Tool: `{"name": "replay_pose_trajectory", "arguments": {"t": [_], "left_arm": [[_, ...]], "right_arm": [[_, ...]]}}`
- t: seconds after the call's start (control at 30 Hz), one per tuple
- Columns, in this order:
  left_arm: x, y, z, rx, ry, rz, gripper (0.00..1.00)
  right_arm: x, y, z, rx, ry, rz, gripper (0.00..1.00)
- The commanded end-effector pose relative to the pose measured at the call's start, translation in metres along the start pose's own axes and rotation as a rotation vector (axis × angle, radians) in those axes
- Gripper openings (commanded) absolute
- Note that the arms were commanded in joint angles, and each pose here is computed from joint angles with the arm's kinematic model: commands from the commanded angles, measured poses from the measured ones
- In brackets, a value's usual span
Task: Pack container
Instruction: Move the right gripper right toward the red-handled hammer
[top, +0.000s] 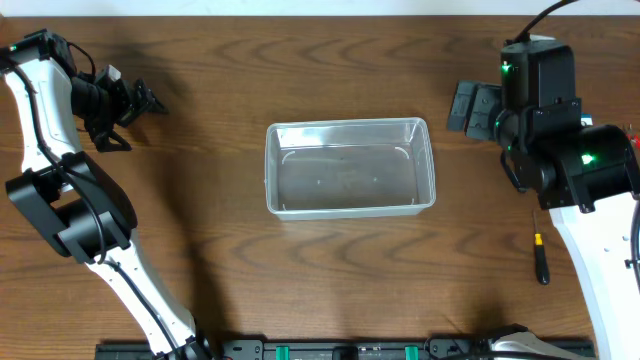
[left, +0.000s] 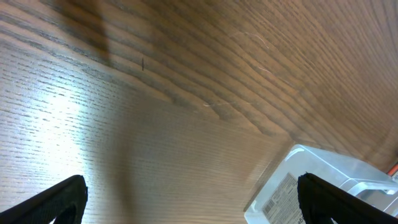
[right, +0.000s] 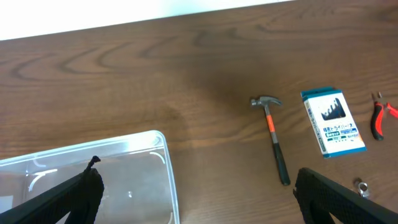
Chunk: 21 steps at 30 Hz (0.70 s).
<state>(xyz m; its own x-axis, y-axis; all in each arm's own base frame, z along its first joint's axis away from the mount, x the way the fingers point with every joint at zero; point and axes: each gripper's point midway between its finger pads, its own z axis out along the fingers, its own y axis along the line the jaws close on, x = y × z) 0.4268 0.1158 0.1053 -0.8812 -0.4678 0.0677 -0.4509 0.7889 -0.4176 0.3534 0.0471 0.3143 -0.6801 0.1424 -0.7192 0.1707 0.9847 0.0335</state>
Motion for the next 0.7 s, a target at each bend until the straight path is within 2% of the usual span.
{"name": "replay_pose_trajectory", "arguments": {"t": [0.0,0.67], "left_arm": [[-0.004,-0.004,-0.015,-0.003,-0.044,0.015,0.98],[-0.003,-0.004,-0.015,-0.003,-0.044,0.015,0.98]], "right_arm": [[-0.006,-0.005,-0.003,0.019,-0.025,-0.015,0.99],[-0.016,-0.008,-0.004,0.044,-0.069,-0.014,0.99]]}}
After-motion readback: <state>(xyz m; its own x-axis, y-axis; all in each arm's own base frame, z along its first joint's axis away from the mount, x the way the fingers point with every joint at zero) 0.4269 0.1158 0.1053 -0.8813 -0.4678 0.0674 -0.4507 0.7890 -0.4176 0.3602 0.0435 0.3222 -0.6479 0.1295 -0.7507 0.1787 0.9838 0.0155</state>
